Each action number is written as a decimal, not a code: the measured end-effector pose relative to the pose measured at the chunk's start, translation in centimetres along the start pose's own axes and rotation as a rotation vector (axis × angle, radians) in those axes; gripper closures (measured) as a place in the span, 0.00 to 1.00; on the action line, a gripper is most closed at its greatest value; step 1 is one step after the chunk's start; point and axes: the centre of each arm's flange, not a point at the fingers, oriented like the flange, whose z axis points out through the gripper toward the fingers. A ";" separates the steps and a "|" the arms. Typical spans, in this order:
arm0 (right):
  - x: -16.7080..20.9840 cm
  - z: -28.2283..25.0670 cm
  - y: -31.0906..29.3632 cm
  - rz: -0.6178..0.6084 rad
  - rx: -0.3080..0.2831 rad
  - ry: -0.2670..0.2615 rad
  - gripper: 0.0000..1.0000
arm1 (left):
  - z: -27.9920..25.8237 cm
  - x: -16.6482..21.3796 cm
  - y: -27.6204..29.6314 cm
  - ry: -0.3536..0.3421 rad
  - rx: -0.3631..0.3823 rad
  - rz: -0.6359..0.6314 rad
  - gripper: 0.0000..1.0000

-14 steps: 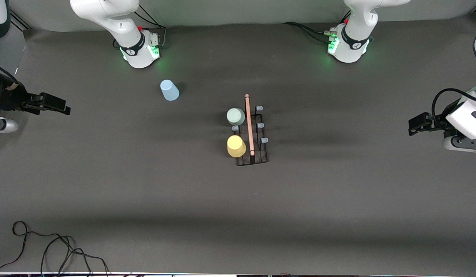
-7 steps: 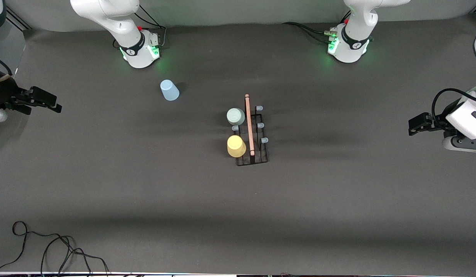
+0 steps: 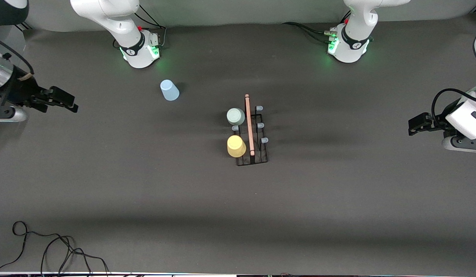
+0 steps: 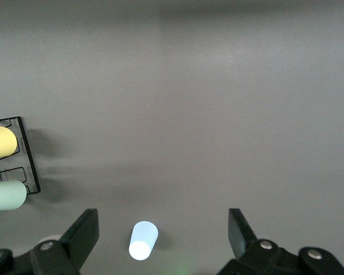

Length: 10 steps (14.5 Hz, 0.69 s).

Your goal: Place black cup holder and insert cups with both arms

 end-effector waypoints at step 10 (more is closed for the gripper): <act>0.6 1.0 0.6 0.012 -0.003 -0.019 0.00 | 0.0 0.0 -0.2 0.000 0.000 -0.003 0.00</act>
